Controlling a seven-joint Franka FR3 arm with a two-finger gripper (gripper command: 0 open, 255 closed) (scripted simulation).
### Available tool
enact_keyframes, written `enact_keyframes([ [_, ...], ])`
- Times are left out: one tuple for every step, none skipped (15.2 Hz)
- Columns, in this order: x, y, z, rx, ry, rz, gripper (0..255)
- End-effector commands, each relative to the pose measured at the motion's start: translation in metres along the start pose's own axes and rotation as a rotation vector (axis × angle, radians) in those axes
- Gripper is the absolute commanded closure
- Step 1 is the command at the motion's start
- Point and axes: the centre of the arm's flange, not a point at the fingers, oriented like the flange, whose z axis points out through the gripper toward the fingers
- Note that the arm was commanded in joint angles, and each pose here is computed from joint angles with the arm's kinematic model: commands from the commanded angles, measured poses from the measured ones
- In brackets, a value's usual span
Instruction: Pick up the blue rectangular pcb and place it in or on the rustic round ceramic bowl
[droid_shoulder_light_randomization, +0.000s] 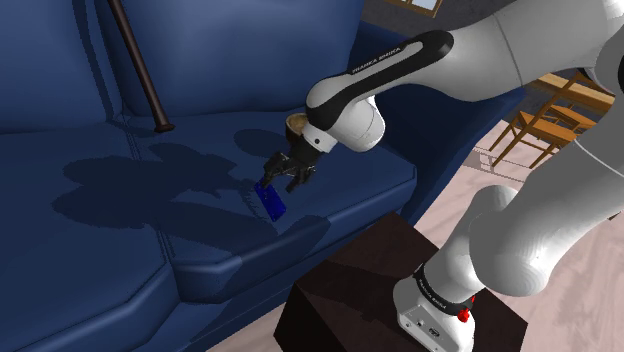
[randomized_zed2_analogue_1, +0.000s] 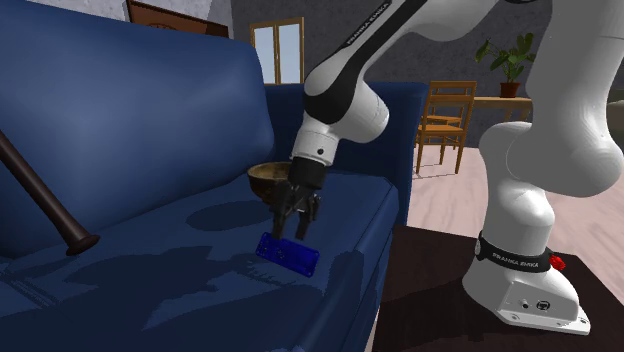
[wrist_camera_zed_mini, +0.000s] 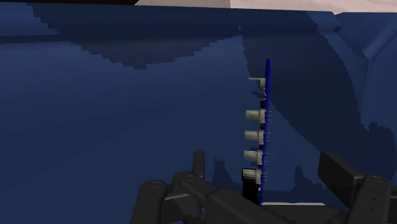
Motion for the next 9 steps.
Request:
enact_keyframes([
  [0.0003,-0.0004,0.0019,0.000,0.000,0.000,0],
  [0.0003,-0.0004,0.0019,0.000,0.000,0.000,0],
  [0.0003,-0.0004,0.0019,0.000,0.000,0.000,0],
  [0.0003,-0.0004,0.0019,0.000,0.000,0.000,0],
  [0.0003,-0.0004,0.0019,0.000,0.000,0.000,0],
  [0.0003,-0.0003,0.0018,0.000,0.000,0.000,0],
  [0.0003,-0.0003,0.0018,0.000,0.000,0.000,255],
  [0.0003,-0.0003,0.0018,0.000,0.000,0.000,255],
  [0.0003,-0.0003,0.0018,0.000,0.000,0.000,255],
])
